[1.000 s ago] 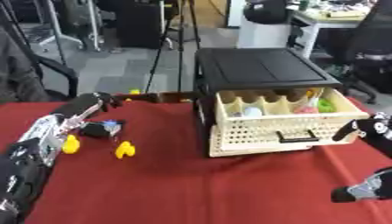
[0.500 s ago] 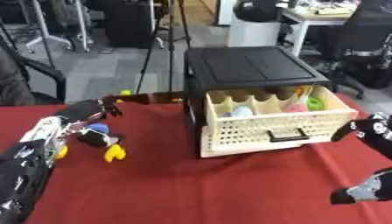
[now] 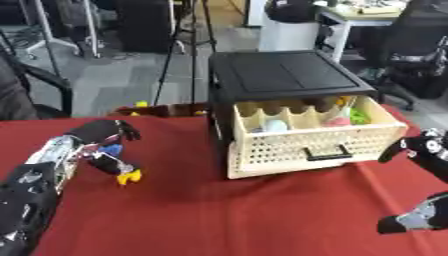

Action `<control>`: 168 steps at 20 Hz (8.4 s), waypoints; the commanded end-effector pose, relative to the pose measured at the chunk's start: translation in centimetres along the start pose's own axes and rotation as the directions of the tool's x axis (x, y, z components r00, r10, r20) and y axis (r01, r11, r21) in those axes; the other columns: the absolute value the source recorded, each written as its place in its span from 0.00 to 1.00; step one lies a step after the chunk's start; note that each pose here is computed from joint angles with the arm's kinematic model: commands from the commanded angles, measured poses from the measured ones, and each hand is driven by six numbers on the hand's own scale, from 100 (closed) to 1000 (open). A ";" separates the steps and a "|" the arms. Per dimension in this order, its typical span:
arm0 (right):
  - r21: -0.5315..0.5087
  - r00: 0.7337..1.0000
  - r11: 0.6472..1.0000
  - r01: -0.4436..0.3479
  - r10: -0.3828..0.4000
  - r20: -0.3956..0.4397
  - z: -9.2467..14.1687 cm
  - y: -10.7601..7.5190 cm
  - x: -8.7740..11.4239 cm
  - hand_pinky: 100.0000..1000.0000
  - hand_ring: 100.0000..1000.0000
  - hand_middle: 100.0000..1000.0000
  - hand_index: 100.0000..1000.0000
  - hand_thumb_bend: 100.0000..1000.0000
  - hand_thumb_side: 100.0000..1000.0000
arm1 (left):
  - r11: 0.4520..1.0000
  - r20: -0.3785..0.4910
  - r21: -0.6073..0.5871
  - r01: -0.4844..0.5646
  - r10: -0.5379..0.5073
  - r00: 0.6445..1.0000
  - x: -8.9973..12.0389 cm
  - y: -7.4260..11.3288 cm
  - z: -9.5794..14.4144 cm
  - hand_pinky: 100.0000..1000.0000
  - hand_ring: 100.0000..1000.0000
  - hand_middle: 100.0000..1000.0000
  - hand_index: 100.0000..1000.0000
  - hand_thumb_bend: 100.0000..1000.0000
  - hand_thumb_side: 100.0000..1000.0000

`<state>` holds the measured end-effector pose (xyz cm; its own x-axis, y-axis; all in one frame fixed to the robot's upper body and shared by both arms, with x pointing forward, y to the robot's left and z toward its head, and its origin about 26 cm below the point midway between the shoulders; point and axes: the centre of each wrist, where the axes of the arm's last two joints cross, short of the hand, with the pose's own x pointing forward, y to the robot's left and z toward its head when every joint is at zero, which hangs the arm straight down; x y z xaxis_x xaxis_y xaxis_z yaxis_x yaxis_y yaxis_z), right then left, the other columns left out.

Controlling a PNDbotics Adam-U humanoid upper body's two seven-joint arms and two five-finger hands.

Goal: Pick up objects from table and place into drawer.

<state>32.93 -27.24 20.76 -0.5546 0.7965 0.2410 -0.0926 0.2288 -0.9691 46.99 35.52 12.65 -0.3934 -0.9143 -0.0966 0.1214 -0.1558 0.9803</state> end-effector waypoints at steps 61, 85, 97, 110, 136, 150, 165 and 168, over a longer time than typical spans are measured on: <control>-0.031 1.000 1.000 -0.004 0.004 -0.004 -0.5 -0.4 -0.4 0.04 0.00 0.00 0.65 1.00 0.52 | 0.899 0.195 0.183 -0.399 0.364 0.911 0.5 6.6 1.2 0.00 0.00 0.27 0.62 0.00 0.30; 0.014 0.996 0.999 0.041 -0.042 0.074 -1.8 0.8 0.8 0.05 0.00 0.00 0.65 1.00 0.51 | 0.801 0.616 0.231 -0.552 0.318 0.720 11.6 16.2 -2.2 0.00 0.02 0.28 0.61 0.00 0.51; 0.035 0.986 0.998 0.050 -0.055 0.155 -3.3 0.8 2.4 0.06 0.00 0.00 0.65 1.00 0.50 | 0.764 0.569 0.337 -0.550 0.300 0.766 12.3 13.0 -4.2 0.00 0.05 0.29 0.62 0.00 0.52; 0.046 0.984 0.998 0.048 -0.055 0.167 -3.5 0.9 2.6 0.06 0.00 0.00 0.65 1.00 0.51 | 0.765 0.581 0.342 -0.546 0.285 0.762 12.6 12.0 -4.5 0.02 0.19 0.38 0.68 0.00 0.32; 0.050 0.990 0.998 0.035 -0.041 0.132 -3.3 1.1 1.7 0.06 0.00 0.00 0.65 1.00 0.51 | 0.577 0.681 0.422 -0.699 0.308 0.665 8.6 15.6 1.1 0.32 0.36 0.45 0.73 0.00 0.18; 0.071 0.999 0.997 0.012 -0.010 -0.031 -2.8 2.6 -1.8 0.06 0.00 0.00 0.65 1.00 0.47 | 0.468 0.662 0.419 -0.778 0.429 0.615 3.9 13.0 10.0 0.32 0.36 0.45 0.74 0.00 0.57; 0.156 0.992 0.987 0.046 -0.027 -0.122 -2.6 5.2 -4.0 0.07 0.00 0.00 0.54 1.00 0.39 | 0.439 0.573 0.435 -0.786 0.538 0.618 2.4 8.7 13.8 0.30 0.35 0.44 0.75 0.00 0.60; 0.172 0.989 0.983 0.059 -0.034 -0.145 -2.7 5.8 -4.5 0.07 0.00 0.00 0.55 1.00 0.38 | 0.436 0.562 0.436 -0.787 0.551 0.617 2.3 8.0 14.2 0.30 0.35 0.44 0.75 0.00 0.61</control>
<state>36.88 -27.56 13.82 -0.4366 0.8489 0.2978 -0.2729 0.1904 -0.9430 34.49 37.06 21.23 -0.6712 -0.4201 0.6107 -0.0059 0.8268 0.5624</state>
